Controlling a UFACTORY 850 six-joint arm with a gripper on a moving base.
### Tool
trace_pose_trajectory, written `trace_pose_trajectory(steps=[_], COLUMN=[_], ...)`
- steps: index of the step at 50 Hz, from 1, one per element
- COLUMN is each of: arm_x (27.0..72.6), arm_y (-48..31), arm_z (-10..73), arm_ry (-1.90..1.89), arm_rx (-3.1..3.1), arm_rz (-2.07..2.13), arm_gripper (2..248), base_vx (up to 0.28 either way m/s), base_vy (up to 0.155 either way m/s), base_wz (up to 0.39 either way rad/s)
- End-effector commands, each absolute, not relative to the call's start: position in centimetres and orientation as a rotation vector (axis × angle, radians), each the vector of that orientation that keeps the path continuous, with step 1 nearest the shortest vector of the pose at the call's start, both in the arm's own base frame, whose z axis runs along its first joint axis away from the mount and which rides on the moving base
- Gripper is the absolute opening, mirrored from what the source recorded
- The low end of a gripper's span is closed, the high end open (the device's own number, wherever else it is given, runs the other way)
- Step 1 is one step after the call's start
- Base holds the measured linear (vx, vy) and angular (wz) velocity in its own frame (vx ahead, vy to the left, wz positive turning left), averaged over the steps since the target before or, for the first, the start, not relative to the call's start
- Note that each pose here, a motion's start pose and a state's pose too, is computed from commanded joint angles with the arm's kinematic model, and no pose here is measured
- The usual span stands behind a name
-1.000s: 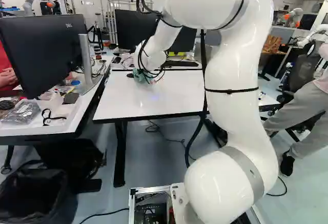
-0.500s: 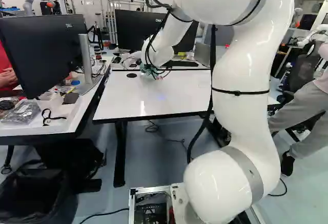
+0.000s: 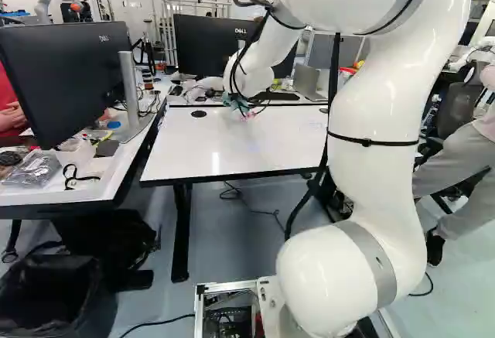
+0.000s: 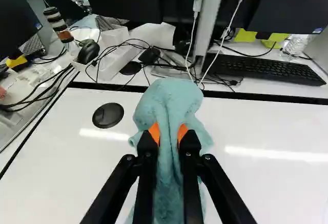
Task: Clean the table with the green towel
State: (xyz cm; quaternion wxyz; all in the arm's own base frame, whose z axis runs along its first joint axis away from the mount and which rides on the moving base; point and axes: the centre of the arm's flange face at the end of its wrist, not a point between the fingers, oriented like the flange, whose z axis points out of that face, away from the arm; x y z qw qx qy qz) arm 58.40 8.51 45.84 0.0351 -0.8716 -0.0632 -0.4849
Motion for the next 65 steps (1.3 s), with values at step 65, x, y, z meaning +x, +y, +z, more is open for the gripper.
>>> trace_pose_trajectory(steps=[65], arm_x=[58.7], arm_y=[3.5], arm_z=[45.1], arm_ry=[-0.082], arm_rx=[-2.73], arm_rz=[-1.493], arm_gripper=[55], base_vx=[0.0], base_vy=[0.0], base_wz=[0.0])
